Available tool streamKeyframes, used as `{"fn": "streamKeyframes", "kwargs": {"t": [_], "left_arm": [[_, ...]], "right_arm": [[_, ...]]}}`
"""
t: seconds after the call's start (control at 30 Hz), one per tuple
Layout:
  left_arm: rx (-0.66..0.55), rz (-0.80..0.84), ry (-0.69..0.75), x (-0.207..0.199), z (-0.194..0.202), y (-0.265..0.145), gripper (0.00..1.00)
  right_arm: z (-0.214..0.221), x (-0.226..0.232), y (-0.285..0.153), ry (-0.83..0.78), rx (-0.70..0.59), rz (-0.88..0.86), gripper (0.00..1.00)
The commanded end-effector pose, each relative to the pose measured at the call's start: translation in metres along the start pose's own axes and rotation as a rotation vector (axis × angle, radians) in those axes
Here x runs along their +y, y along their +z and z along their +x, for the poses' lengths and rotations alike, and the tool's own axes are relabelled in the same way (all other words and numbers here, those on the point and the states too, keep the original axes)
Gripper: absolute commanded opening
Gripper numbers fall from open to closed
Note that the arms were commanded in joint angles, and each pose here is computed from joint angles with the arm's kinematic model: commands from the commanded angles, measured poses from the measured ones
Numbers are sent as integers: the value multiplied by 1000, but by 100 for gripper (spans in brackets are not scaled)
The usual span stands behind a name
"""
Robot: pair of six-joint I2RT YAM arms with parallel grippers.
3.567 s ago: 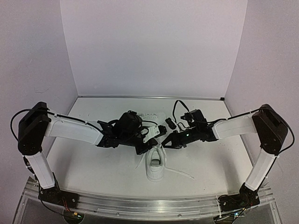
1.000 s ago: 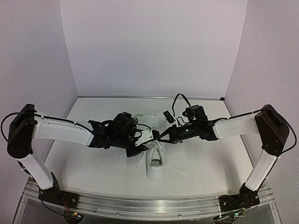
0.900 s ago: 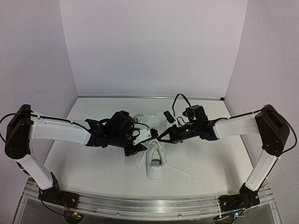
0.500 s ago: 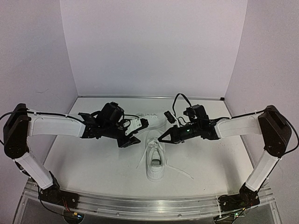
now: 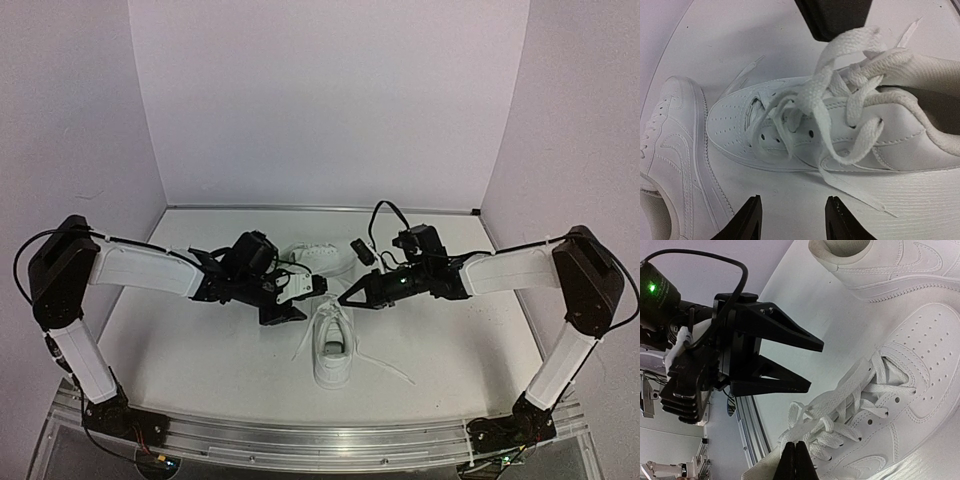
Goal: Tie the shoes
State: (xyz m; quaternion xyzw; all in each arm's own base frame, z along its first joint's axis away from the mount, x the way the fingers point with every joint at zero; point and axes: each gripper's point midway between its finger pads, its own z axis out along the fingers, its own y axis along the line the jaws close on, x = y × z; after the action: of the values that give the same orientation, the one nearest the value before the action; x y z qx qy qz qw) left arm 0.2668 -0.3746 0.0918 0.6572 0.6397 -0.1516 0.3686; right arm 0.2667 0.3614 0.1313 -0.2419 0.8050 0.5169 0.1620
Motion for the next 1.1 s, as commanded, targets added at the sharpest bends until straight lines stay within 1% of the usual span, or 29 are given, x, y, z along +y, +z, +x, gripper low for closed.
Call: {"fn": "streamKeyframes", "kwargs": {"t": [0.0, 0.27, 0.47, 0.73, 0.8, 0.93, 1.0, 1.07], "left_arm": [[-91, -118, 95, 37, -32, 3, 44], [-114, -128, 142, 51, -34, 17, 48], [-117, -48, 201, 42, -34, 31, 50], [-163, -3, 271, 34, -46, 27, 49], [-179, 14, 282, 31, -50, 25, 47], [-137, 69, 302, 23, -45, 29, 39], [-113, 76, 322, 21, -43, 32, 32], [-97, 78, 338, 19, -43, 34, 23]], "right_arm": [[-2, 19, -3, -57, 8, -50, 0], [3, 20, -2, -64, 35, -53, 0], [4, 18, -1, -60, 43, -50, 0], [6, 16, 2, -59, 62, -55, 0], [7, 15, 3, -58, 64, -53, 0], [8, 13, 3, -57, 65, -49, 0], [8, 13, 3, -56, 65, -47, 0], [8, 13, 3, -55, 64, -45, 0]]}}
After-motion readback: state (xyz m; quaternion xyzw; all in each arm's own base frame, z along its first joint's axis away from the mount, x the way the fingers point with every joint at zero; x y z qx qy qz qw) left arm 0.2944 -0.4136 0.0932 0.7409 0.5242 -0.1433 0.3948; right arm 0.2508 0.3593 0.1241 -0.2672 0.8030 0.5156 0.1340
